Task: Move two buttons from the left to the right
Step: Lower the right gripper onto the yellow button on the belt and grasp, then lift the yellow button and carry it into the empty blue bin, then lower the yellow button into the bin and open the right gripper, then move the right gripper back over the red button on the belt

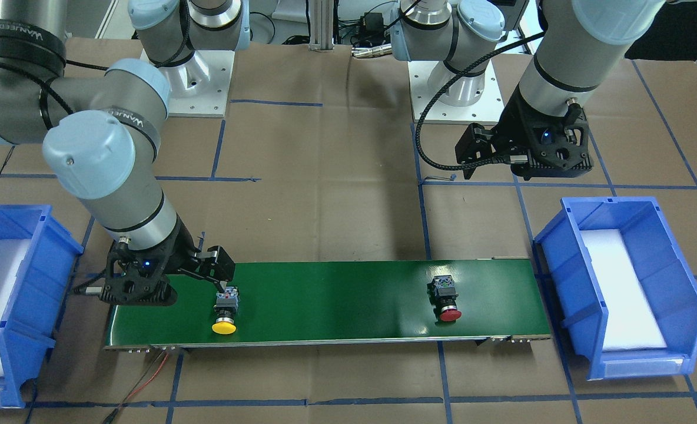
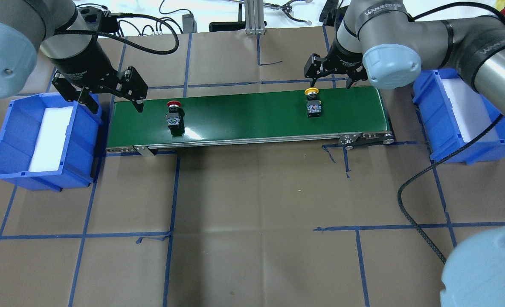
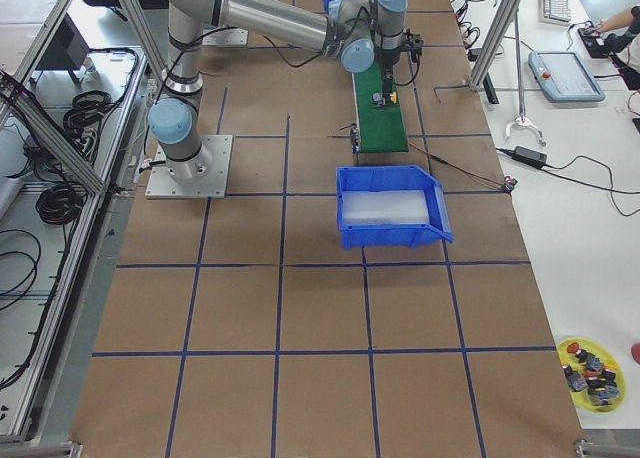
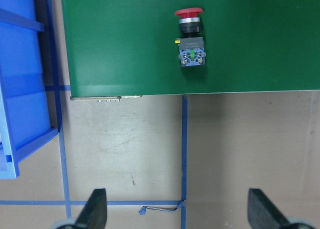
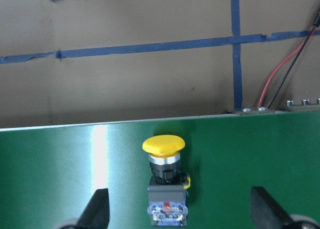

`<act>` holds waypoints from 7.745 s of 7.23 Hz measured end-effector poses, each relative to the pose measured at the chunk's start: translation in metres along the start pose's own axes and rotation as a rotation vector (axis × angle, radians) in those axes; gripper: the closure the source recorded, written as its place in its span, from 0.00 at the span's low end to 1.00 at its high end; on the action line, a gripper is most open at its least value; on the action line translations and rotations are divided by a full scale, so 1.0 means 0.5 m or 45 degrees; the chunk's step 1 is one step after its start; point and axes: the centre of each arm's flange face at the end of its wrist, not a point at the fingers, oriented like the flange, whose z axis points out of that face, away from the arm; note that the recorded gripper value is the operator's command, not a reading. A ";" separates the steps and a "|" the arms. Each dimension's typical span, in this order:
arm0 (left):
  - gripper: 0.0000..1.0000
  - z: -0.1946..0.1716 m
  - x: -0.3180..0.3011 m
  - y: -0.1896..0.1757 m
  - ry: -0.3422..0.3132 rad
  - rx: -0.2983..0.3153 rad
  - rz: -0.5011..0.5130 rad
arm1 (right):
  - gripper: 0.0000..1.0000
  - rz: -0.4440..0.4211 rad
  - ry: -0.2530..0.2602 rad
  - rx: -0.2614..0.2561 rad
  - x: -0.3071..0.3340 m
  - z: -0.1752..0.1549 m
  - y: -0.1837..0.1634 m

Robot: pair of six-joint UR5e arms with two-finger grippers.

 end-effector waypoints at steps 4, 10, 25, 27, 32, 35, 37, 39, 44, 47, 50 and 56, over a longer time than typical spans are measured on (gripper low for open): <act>0.00 -0.003 0.001 0.000 0.002 0.002 0.000 | 0.33 -0.002 0.031 -0.065 0.015 0.110 -0.018; 0.00 -0.008 0.001 0.003 -0.002 0.008 0.001 | 0.97 -0.012 0.138 -0.039 0.039 0.091 -0.040; 0.00 -0.014 0.010 0.010 0.006 0.017 -0.044 | 0.96 -0.179 0.166 -0.052 0.745 0.032 0.034; 0.00 -0.013 0.018 0.013 0.004 0.016 -0.036 | 0.95 -0.158 0.157 -0.071 0.761 0.052 0.055; 0.00 -0.011 0.024 0.017 0.001 0.025 -0.028 | 0.29 -0.109 0.131 -0.125 0.788 0.083 0.103; 0.00 -0.017 0.022 0.016 0.001 0.034 -0.028 | 0.19 -0.111 0.139 -0.116 0.780 0.071 0.099; 0.00 -0.018 0.022 0.016 0.002 0.035 -0.028 | 0.01 -0.121 0.170 -0.063 0.761 -0.013 0.083; 0.00 -0.018 0.022 0.016 0.001 0.035 -0.027 | 0.01 -0.097 0.182 -0.004 0.703 -0.140 0.073; 0.00 -0.014 0.022 0.015 -0.001 0.030 -0.029 | 0.01 -0.124 0.117 0.130 0.392 -0.329 0.000; 0.00 -0.010 0.022 0.017 -0.001 0.025 -0.029 | 0.00 -0.060 0.072 0.069 0.170 -0.320 0.025; 0.00 -0.010 0.022 0.019 0.000 0.025 -0.029 | 0.00 -0.016 0.073 0.049 0.079 -0.310 0.048; 0.00 -0.010 0.022 0.023 0.000 0.025 -0.029 | 0.00 -0.029 0.150 0.024 0.068 -0.287 0.052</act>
